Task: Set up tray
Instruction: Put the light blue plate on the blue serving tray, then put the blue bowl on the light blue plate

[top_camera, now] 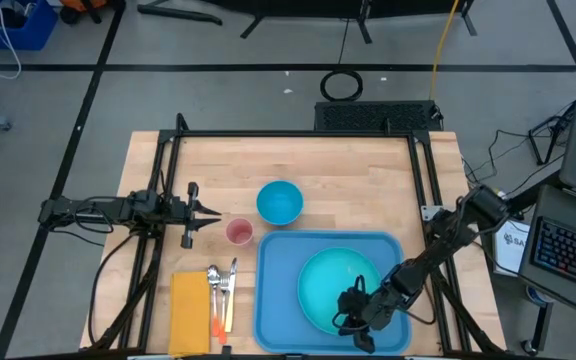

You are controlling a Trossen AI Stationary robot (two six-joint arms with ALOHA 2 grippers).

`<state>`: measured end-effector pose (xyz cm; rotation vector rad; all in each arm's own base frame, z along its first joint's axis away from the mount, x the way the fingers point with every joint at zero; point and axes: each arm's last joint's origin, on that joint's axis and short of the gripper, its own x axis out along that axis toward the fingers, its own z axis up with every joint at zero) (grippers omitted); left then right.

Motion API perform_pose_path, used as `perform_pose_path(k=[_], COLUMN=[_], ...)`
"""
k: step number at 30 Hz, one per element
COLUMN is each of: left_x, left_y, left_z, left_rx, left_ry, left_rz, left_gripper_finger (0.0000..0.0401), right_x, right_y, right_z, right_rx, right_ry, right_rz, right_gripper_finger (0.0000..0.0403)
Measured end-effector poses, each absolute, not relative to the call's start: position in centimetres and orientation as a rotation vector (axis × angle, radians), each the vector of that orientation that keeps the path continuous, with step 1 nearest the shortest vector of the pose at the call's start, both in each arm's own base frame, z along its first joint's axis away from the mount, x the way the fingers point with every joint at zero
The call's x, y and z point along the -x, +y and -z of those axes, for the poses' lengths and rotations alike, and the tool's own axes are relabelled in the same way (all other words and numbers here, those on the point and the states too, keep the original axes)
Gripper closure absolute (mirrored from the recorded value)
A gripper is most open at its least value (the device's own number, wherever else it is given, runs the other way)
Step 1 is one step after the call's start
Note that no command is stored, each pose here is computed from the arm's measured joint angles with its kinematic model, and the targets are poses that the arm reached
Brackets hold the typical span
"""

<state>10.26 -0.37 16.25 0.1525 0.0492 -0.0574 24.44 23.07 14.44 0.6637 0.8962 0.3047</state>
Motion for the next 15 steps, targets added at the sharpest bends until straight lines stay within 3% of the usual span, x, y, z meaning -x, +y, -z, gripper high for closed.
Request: perform_pose_path(k=[15], left_x=[-10.26], left_y=[-0.37], left_z=[-16.25], left_rx=[-0.152], left_ry=[0.049], left_rz=[0.058], left_gripper_finger=[0.0334], right_x=[-24.81], right_y=[23.36], right_z=[-14.77], right_rx=[-0.629], right_ry=[0.827], right_rz=[-0.369], right_gripper_finger=[0.0402])
